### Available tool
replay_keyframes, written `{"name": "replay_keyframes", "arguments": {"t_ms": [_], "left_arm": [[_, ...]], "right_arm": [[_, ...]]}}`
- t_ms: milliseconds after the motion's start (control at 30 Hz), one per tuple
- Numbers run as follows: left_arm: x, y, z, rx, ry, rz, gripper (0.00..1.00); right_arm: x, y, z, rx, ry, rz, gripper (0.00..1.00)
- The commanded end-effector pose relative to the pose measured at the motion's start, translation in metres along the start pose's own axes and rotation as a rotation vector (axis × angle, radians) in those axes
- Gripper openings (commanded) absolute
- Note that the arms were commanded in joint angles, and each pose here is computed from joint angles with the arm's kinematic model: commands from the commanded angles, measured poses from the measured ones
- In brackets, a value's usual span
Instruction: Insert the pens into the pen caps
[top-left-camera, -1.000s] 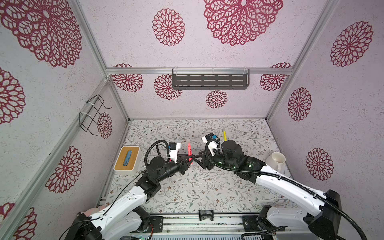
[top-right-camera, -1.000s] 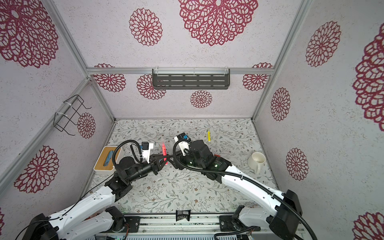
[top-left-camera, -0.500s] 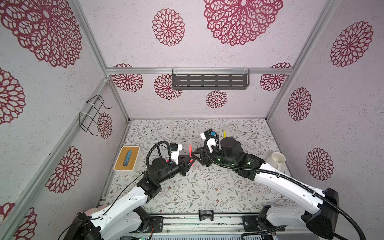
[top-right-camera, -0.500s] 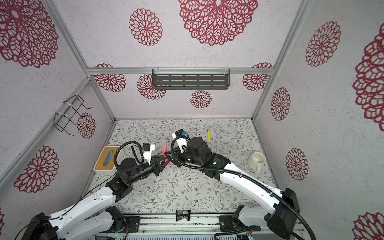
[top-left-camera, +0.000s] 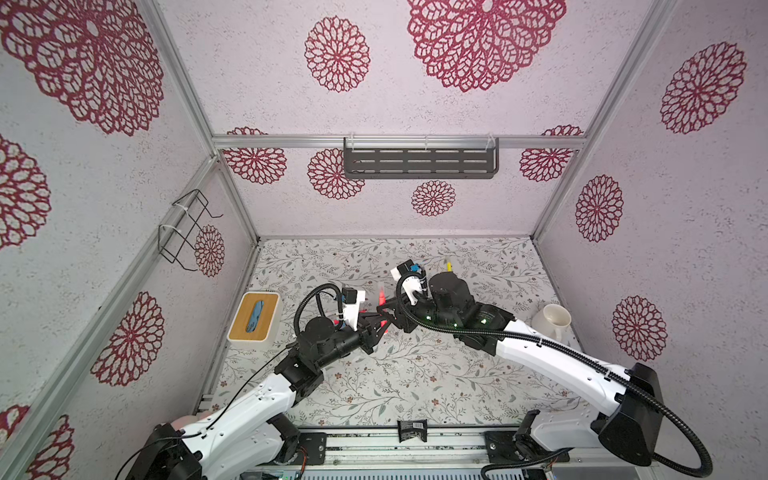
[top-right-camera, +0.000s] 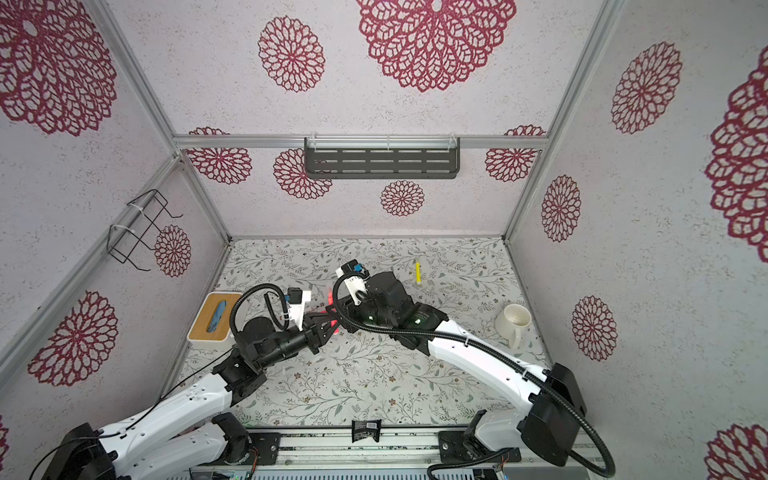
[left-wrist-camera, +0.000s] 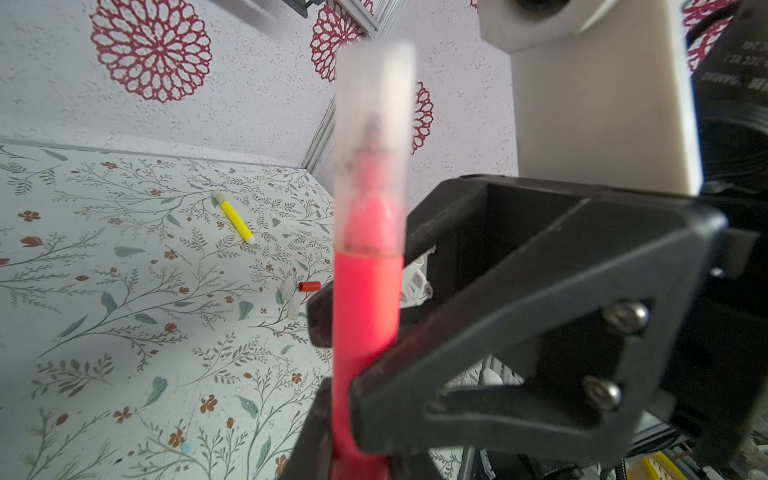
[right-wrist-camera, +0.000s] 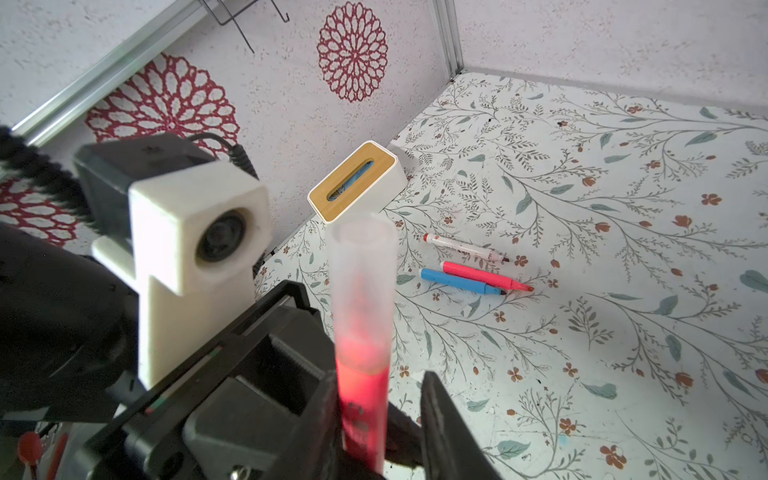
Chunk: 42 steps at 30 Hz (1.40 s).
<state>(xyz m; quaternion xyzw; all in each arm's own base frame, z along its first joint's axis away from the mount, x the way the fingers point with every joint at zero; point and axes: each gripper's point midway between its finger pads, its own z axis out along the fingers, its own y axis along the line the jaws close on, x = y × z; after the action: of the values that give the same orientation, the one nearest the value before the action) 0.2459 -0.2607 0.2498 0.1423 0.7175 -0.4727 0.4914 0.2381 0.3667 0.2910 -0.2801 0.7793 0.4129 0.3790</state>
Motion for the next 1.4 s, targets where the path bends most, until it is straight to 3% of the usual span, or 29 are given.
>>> {"name": "replay_keyframes", "arguments": {"t_ms": [0,267,400,500,733,900,1100,1367], "left_arm": [[-0.002,-0.007,0.002,0.028,-0.009,0.015,0.0],[0.0,-0.007,0.002,0.026,0.001,0.013,0.03],[0.004,0.003,0.002,-0.02,0.01,0.008,0.39],[0.011,0.012,0.001,-0.068,0.034,0.01,0.51],[0.023,0.038,-0.006,-0.203,0.06,0.012,0.53],[0.033,0.073,-0.017,-0.385,0.077,0.015,0.53],[0.037,0.081,-0.02,-0.426,0.084,0.016,0.53],[0.039,0.08,-0.018,-0.412,0.086,0.002,0.53]], "right_arm": [[-0.019,0.011,-0.006,-0.039,-0.054,-0.03,0.3],[-0.016,0.006,-0.005,-0.021,-0.052,-0.021,0.06],[-0.018,-0.002,-0.01,0.029,-0.073,-0.016,0.05],[-0.02,-0.007,-0.017,0.071,-0.089,-0.014,0.06],[-0.025,-0.056,-0.041,0.292,-0.106,0.038,0.04],[-0.021,-0.106,-0.06,0.457,-0.083,0.113,0.04],[-0.001,-0.174,-0.074,0.706,0.041,0.138,0.05],[0.013,-0.25,-0.06,0.791,0.174,0.2,0.06]]}}
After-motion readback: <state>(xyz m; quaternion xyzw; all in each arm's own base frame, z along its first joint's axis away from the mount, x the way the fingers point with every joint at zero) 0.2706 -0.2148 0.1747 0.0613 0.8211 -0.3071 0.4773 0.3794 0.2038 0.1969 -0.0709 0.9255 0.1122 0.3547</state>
